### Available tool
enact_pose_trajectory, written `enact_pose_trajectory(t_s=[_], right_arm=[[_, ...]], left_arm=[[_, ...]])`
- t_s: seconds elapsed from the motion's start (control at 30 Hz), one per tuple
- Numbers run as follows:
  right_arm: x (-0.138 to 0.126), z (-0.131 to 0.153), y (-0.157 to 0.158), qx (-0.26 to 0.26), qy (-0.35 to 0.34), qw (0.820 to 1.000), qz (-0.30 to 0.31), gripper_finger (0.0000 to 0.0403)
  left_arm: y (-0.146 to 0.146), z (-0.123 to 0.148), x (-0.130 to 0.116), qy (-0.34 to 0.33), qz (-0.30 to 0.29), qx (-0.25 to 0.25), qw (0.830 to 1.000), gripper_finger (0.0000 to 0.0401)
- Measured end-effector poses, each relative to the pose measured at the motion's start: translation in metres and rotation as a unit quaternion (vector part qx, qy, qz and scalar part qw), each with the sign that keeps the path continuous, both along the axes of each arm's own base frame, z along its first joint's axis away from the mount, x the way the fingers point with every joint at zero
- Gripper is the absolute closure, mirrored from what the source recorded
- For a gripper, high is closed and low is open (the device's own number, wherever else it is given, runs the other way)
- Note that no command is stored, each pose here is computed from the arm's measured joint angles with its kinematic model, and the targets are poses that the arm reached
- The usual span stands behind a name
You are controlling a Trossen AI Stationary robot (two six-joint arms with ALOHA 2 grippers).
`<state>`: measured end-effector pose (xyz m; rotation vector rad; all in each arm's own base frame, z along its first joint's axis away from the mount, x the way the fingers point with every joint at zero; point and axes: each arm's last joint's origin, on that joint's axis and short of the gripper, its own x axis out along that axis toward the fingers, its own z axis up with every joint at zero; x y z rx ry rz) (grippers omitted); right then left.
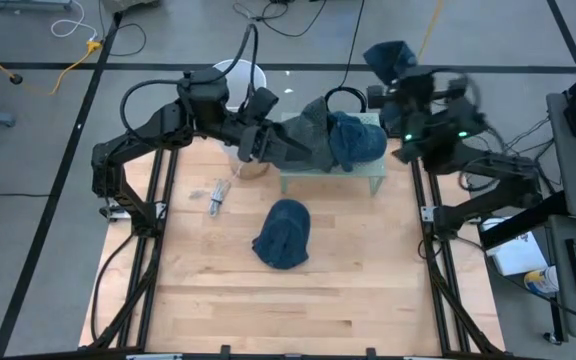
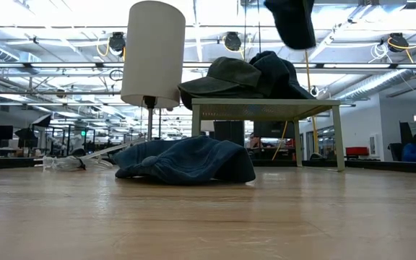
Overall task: Pick & Place hat
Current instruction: Stack the right blue cap on the blue cap on the shelf
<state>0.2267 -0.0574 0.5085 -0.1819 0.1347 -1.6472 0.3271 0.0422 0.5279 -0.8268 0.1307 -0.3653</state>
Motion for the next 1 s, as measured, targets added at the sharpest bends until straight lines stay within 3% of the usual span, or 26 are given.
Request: enact_pose_trajectory(t_s=[0.37,0.7,1.0], right_arm=[[0.029,-0.081,-0.015,0.019,0.111,0.993,-0.022,0.0397],[0.048,-0.104,-0.014,0.024,0.150,0.988,-0.017,0.0399],[0.071,-0.124,-0.017,0.024,0.155,0.988,-0.012,0.0394]], left_arm=[[-0.002,0.000,-0.001,0.000,-0.037,0.001,0.999,0.0154],[-0.002,-0.001,-0.001,0.005,-0.041,0.001,0.999,0.0135],[-0.003,-0.001,-0.002,0.005,-0.064,0.002,0.998,0.0151]])
